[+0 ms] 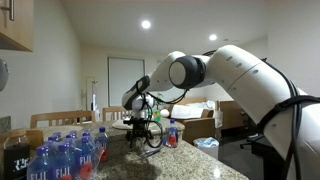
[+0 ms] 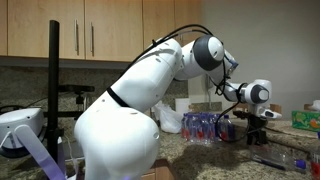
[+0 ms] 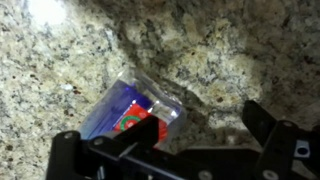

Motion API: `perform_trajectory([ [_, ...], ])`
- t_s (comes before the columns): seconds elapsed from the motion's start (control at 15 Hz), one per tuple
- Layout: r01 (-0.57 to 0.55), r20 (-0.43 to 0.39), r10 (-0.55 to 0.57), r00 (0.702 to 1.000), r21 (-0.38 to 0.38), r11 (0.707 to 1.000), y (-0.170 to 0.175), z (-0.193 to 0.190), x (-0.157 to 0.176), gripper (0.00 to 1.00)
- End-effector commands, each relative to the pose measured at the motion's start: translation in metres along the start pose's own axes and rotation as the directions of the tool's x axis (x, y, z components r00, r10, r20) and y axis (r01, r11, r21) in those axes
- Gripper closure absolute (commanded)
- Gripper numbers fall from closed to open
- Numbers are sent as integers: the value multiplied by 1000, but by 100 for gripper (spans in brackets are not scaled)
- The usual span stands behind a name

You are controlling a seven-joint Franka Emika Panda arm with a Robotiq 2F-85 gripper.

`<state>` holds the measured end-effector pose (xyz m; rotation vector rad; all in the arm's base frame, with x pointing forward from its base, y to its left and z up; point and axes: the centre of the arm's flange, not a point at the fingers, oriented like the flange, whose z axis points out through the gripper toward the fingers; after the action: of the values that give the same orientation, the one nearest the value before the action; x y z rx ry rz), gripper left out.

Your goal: Put three bottles of water a step above

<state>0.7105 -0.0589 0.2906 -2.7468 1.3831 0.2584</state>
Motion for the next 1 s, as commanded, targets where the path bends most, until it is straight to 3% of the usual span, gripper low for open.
perform_trajectory([
  [0.0,-42,-30,43,999,10,999,79,-1,-30,0],
  [0.47,-61,-21,60,998,-63,996,137,-10,-42,0],
  [0.93,-97,-17,96,995,-62,993,159,-2,-42,0],
])
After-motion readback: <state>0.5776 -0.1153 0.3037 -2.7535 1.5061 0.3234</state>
